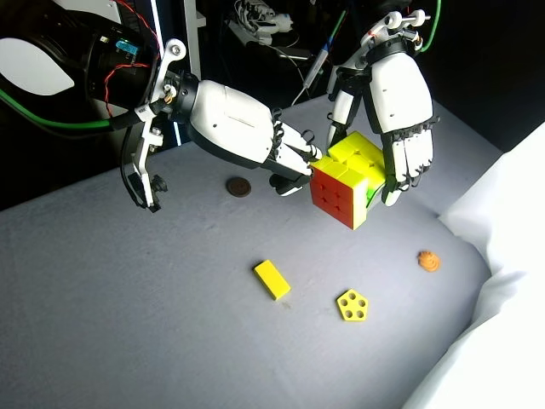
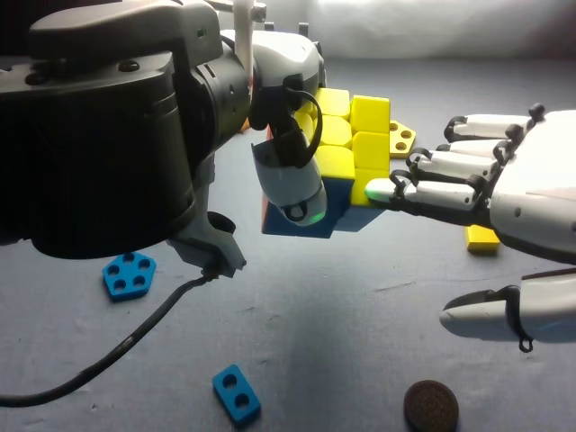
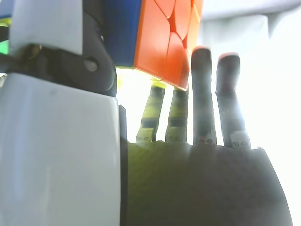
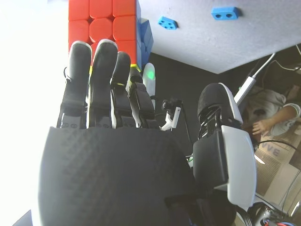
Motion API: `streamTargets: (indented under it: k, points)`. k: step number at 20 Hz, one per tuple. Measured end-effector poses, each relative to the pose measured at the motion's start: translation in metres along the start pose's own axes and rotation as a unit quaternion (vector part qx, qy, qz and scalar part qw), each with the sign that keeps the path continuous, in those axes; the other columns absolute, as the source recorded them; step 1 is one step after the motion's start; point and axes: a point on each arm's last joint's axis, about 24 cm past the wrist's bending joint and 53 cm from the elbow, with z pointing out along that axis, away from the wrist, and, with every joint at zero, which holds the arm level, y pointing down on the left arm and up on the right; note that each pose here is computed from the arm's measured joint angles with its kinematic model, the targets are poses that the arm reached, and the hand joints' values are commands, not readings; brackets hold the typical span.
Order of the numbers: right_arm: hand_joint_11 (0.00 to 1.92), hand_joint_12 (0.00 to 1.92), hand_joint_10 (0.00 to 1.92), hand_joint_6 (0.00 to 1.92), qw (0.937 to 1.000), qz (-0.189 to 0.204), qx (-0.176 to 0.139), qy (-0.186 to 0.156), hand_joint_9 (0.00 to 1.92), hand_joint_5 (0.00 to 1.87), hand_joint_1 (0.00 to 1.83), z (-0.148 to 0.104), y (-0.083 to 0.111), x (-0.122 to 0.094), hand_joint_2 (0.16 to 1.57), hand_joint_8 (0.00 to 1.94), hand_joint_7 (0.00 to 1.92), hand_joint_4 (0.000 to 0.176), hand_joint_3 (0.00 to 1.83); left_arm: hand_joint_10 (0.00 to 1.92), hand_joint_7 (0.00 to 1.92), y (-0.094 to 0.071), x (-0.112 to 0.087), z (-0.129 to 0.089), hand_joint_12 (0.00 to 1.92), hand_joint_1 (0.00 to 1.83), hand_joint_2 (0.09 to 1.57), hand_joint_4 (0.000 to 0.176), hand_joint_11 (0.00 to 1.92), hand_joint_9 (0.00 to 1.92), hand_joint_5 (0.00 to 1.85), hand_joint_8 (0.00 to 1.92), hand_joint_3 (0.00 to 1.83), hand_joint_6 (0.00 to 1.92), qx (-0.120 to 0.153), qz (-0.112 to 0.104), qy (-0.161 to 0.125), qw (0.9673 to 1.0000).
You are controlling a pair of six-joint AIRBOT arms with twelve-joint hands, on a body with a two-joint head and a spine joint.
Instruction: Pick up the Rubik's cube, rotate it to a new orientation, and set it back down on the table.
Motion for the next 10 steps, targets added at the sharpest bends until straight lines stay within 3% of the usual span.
streamTargets:
  k: [4, 10]
  points:
    - [0.04, 1.92, 1.82, 0.00, 0.9999, 0.006, 0.005, 0.007, 0.19, 0.06, 0.12, 0.0025, -0.0020, 0.0052, 1.23, 1.23, 0.30, 0.000, 0.00, 1.79, 0.51, -0.0020, 0.0007, 0.0000, 1.92, 1.10, 1.35, 0.000, 0.20, 0.27, 0.63, 1.81, 0.00, 1.43, 0.004, -0.002, 0.001, 1.0000]
    - [0.06, 1.92, 1.85, 0.00, 0.9999, 0.007, 0.004, 0.008, 0.15, 0.04, 0.16, 0.0068, -0.0025, 0.0068, 1.22, 1.26, 0.25, 0.000, 0.00, 1.79, 0.50, -0.0011, -0.0006, 0.0000, 1.92, 1.07, 1.36, 0.000, 0.15, 0.23, 0.59, 1.81, 0.00, 1.50, 0.002, 0.000, -0.001, 1.0000]
